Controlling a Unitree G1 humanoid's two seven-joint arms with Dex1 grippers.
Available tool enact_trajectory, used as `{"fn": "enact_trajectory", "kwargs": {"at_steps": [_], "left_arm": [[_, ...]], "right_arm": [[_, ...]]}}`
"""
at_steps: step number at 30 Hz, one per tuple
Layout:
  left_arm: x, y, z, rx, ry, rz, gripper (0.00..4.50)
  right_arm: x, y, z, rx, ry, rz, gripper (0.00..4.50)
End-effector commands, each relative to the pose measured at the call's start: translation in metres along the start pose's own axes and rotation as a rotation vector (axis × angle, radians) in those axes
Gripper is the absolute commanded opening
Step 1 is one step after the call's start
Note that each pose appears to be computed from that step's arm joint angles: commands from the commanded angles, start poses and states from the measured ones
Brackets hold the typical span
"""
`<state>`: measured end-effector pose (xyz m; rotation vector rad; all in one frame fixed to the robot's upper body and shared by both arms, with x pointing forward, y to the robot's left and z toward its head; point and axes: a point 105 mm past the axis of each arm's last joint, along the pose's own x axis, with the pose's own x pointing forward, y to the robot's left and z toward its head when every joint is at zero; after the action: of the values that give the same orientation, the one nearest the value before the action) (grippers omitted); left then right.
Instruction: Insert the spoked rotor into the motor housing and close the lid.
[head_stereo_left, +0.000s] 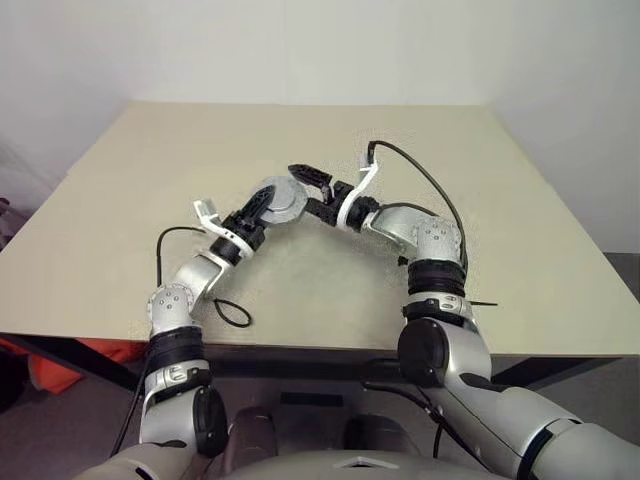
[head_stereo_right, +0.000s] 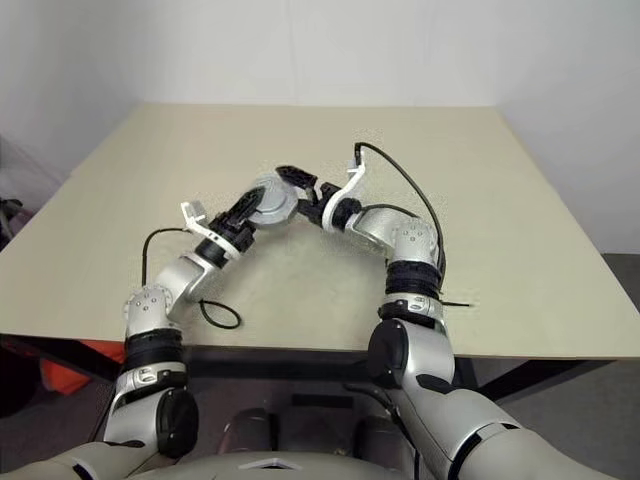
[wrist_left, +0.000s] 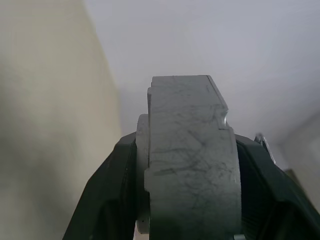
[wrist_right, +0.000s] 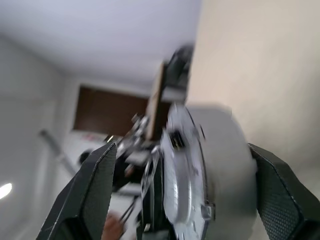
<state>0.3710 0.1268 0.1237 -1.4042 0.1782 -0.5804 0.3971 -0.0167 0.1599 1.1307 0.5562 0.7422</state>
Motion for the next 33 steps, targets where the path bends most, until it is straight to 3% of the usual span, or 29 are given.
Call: {"fn": "enact_trajectory", "kwargs": {"at_steps": [1,6,10,23,28,30,33], "left_arm": [[0.001,-0.011,0.023,0.093,-0.097,-0.013,2.29],[-0.025,0.007,0.09,0.156,-0.4,0.135,2.29],[-0.049,0.025,0.119,0.18,-0.524,0.261,2.29],[-0.075,0.043,0.144,0.222,-0.634,0.44,2.29],[-0.089,0.051,0.154,0.257,-0.681,0.532,3.7],[-0.102,0.057,0.163,0.349,-0.713,0.638,4.3],[-0.136,0.067,0.184,0.433,-0.821,0.823,4.3]], "right_arm": [[0.001,0.001,0.016,-0.077,-0.09,-0.043,4.33],[0.001,-0.009,0.022,-0.1,-0.13,-0.092,4.33],[0.001,-0.009,0.023,-0.103,-0.132,-0.089,4.33],[0.002,-0.009,0.022,-0.114,-0.12,-0.079,4.33],[0.004,-0.011,0.021,-0.116,-0.112,-0.084,4.36],[0.004,-0.011,0.021,-0.128,-0.107,-0.081,4.36],[0.006,-0.017,0.02,-0.149,-0.091,-0.101,4.36]]}}
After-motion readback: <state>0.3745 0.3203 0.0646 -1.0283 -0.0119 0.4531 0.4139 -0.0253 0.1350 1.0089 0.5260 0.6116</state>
